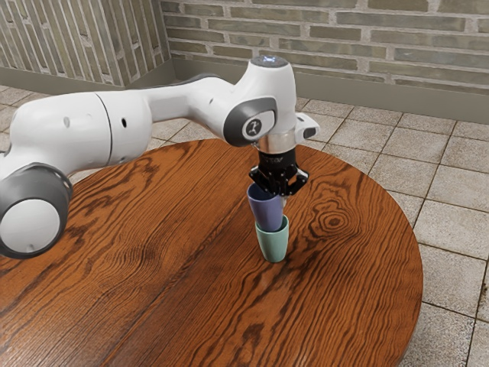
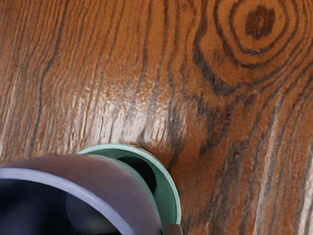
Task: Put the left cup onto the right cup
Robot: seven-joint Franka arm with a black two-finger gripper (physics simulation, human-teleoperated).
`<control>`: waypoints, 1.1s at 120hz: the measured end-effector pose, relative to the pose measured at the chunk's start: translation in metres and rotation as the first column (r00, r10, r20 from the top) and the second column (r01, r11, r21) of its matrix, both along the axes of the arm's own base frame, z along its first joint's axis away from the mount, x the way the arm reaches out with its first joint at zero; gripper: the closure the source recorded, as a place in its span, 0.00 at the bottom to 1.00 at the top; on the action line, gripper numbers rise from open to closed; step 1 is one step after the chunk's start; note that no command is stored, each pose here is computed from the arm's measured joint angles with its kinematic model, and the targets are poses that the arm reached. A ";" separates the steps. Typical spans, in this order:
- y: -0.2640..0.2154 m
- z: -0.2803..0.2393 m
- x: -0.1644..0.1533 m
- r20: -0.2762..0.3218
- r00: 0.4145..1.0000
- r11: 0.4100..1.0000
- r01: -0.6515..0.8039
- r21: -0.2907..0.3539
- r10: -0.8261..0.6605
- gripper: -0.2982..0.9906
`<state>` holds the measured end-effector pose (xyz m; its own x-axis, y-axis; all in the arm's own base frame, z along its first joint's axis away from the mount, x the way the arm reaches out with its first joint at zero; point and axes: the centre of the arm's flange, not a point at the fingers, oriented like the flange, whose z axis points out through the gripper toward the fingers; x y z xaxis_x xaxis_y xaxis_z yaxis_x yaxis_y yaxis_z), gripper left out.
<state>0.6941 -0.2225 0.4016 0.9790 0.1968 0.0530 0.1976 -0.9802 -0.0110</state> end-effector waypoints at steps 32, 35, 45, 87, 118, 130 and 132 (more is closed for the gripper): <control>0.000 -0.005 0.000 -0.001 1.000 1.000 0.001 -0.004 -0.001 0.59; 0.000 -0.004 0.000 0.001 1.000 1.000 0.001 -0.004 -0.001 0.55; 0.000 -0.002 0.000 0.007 1.000 1.000 0.002 -0.007 -0.002 0.45; 0.004 0.007 0.000 0.024 1.000 1.000 0.001 -0.009 -0.001 0.27; 0.002 0.037 -0.013 0.051 0.999 1.000 0.011 -0.003 -0.010 0.24; 0.002 0.048 -0.019 0.060 0.998 1.000 0.014 0.000 -0.014 0.24; 0.002 0.050 -0.021 0.061 0.998 1.000 0.015 0.001 -0.015 0.24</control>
